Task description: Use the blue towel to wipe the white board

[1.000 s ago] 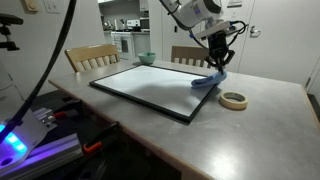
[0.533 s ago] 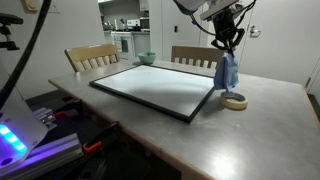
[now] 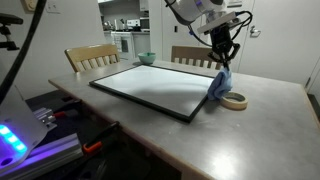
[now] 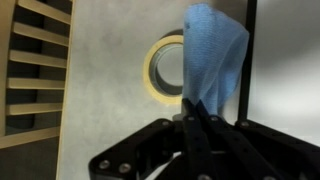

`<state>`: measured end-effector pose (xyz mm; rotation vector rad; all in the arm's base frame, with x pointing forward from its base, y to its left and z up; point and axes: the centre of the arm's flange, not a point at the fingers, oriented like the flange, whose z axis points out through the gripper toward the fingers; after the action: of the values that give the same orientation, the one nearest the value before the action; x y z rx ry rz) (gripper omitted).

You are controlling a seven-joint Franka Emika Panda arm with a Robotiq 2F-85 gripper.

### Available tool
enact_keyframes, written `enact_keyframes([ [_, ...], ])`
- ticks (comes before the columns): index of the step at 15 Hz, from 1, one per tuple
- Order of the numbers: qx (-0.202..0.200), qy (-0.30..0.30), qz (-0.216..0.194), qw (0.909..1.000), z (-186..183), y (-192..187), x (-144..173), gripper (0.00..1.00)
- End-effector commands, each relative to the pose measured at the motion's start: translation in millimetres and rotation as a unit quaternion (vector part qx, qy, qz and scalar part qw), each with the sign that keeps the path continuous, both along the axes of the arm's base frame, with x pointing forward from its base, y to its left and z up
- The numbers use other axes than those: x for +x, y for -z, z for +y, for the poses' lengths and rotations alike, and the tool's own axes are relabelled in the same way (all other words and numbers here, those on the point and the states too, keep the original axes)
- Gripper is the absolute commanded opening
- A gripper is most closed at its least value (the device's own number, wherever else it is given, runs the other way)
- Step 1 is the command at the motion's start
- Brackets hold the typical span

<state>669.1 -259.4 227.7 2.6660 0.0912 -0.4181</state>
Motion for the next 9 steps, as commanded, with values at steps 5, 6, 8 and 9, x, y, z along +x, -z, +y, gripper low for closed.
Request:
enact_keyframes([
  [5,0.067,0.0,0.012,0.9977,46.9,32.8,-35.7,0.01],
  [6,0.074,0.014,0.018,0.997,51.9,32.7,-38.0,0.01],
  [8,0.081,0.03,0.017,0.9961,61.7,32.0,-42.7,0.01],
  [9,0.085,0.036,0.016,0.9956,65.4,31.5,-44.0,0.01],
])
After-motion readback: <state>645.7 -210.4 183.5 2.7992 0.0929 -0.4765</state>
